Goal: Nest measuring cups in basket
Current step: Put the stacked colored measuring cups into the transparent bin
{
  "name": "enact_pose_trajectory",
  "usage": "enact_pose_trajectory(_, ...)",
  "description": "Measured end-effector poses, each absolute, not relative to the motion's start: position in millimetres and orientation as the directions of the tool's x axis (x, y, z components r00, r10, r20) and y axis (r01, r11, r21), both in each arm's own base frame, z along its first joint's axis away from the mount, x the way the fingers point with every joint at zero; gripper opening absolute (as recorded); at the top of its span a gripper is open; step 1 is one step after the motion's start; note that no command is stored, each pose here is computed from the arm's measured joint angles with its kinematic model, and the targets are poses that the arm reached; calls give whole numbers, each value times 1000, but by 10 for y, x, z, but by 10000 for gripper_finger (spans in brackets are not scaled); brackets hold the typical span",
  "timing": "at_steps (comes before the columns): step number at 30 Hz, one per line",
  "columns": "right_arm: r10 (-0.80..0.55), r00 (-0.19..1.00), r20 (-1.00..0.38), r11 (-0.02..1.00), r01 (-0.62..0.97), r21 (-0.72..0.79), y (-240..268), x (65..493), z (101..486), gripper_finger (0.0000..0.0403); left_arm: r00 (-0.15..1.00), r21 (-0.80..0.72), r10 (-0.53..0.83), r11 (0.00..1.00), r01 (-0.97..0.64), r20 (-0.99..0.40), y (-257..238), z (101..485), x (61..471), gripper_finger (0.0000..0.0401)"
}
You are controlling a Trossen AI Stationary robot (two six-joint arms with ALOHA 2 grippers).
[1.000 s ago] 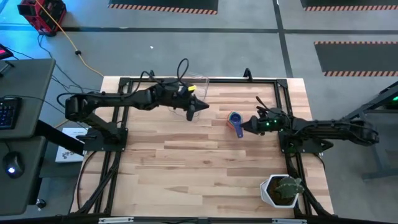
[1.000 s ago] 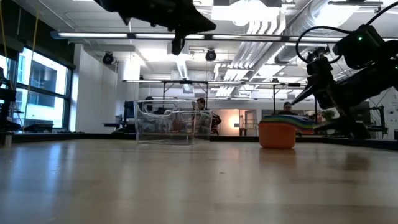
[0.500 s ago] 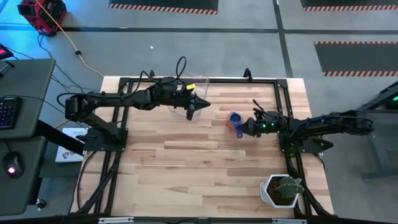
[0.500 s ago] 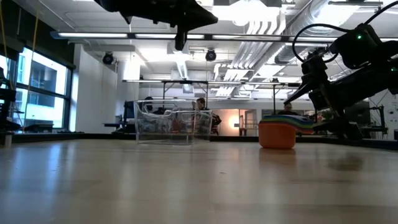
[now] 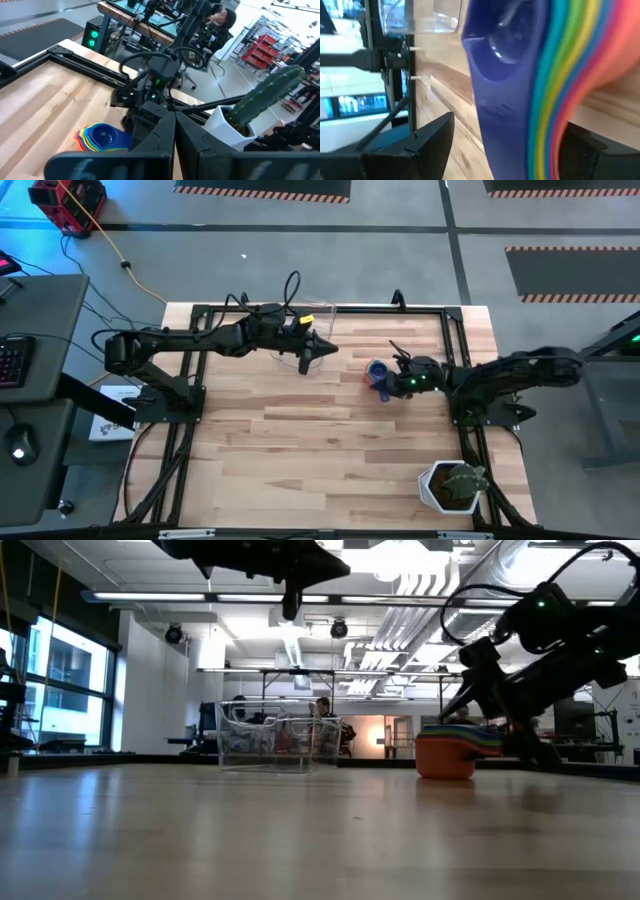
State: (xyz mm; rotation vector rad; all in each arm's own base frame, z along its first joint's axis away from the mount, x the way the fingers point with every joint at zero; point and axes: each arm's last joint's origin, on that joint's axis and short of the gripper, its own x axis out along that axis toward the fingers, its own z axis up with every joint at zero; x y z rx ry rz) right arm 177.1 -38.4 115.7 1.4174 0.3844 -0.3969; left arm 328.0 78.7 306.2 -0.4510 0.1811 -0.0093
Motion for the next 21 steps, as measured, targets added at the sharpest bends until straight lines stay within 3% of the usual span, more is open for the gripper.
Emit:
enact_pose_trajectory(7, 21, 872, -489, 146, 481, 865, -389, 1854, 1162, 263, 983, -436, -73, 900, -9, -171, 780, 3063, 3280, 0)
enact_pose_trajectory(11, 26, 879, -475, 145, 467, 872, -388, 1856, 1173, 235, 983, -427, -73, 904, -7, -171, 780, 3063, 3280, 0)
enact_pose_trajectory(21, 23, 894, -448, 161, 439, 884, -391, 1869, 1201, 60, 983, -404, -73, 915, -2, -171, 780, 3063, 3280, 0)
